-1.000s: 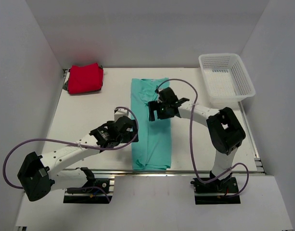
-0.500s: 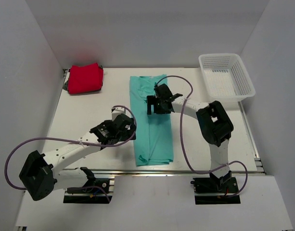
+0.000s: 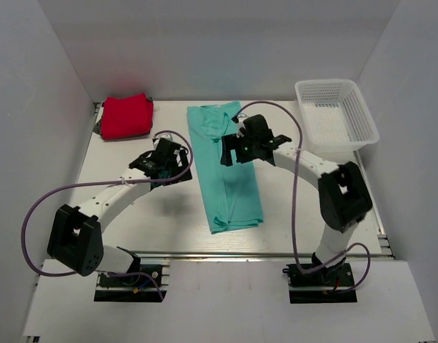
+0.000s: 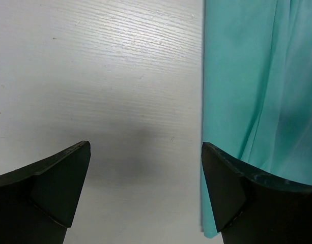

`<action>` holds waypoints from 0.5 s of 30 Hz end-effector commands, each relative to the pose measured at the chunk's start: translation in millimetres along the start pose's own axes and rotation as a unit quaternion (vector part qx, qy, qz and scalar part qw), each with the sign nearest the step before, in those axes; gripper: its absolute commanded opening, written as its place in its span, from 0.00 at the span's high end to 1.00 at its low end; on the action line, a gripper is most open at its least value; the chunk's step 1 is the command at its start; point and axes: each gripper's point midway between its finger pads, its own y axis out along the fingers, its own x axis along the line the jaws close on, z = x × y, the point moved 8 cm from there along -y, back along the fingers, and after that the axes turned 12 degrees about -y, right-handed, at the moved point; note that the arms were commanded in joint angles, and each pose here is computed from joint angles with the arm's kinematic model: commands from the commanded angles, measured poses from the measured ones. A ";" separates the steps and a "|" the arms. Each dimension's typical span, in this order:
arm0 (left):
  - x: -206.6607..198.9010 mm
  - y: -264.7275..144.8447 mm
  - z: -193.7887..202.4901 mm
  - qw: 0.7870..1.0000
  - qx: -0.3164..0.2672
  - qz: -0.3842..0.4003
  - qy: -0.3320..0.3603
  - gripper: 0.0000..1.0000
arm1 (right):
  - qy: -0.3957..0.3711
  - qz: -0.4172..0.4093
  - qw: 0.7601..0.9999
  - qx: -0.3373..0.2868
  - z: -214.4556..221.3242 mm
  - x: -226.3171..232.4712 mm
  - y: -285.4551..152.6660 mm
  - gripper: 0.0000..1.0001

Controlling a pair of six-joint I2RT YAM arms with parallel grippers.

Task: Fold and stack the t-shirts
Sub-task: Grab the bottom of the folded rectangular tshirt with both arms

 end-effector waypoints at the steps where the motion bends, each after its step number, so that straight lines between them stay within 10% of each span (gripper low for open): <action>1: -0.5 -1.5 1.0 0.999 0.039 0.032 0.002 0.00 | -0.055 -0.129 0.990 -0.022 -0.7 37.6 -32.5 0.10; 15: 52.7 -3.1 37.9 0.998 0.058 -0.005 -0.021 0.00 | -0.147 -0.289 0.941 0.095 72.1 153.9 -27.4 0.10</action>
